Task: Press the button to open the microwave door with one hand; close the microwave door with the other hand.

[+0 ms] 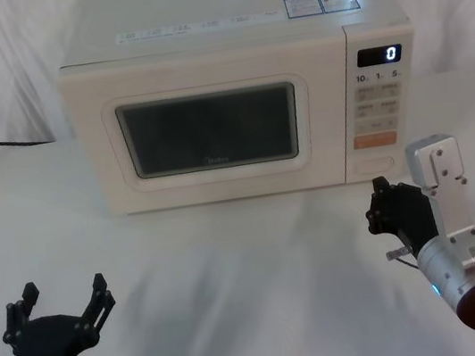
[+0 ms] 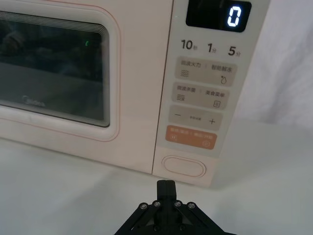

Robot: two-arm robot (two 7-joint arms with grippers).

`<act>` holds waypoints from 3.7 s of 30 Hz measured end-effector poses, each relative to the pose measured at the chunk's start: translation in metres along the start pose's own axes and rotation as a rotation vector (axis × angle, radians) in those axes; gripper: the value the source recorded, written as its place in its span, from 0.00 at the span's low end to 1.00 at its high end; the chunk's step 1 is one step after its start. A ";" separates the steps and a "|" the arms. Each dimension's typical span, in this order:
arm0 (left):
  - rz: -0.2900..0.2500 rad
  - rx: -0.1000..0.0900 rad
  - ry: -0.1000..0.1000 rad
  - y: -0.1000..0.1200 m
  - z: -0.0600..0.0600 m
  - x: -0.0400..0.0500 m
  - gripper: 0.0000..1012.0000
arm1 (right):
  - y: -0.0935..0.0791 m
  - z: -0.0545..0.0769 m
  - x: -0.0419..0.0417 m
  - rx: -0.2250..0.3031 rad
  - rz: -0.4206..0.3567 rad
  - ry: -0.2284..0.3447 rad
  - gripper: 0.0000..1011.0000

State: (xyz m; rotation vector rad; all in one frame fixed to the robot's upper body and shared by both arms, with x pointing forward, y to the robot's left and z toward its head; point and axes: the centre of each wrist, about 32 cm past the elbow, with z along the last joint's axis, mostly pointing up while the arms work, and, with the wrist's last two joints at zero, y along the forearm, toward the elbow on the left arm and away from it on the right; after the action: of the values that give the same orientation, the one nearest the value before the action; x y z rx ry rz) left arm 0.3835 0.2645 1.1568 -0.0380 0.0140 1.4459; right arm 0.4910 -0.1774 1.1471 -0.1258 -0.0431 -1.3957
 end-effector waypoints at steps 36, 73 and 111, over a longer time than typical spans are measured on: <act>0.000 0.000 0.000 0.000 0.000 0.0000 0.99 | 0.042 -0.017 -0.0052 -0.019 -0.041 0.068 0.00; 0.000 0.000 0.000 0.000 0.000 0.0000 0.99 | 0.063 -0.007 0.0111 -0.051 -0.087 0.013 0.00; 0.000 0.000 0.000 0.000 0.000 0.0000 0.99 | 0.076 -0.010 0.0086 -0.079 -0.095 0.016 0.00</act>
State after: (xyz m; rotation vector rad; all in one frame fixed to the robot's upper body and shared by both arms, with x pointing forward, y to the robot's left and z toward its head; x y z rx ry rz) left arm 0.3835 0.2645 1.1568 -0.0381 0.0141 1.4460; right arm 0.5671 -0.1741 1.1332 -0.1807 0.0196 -1.4942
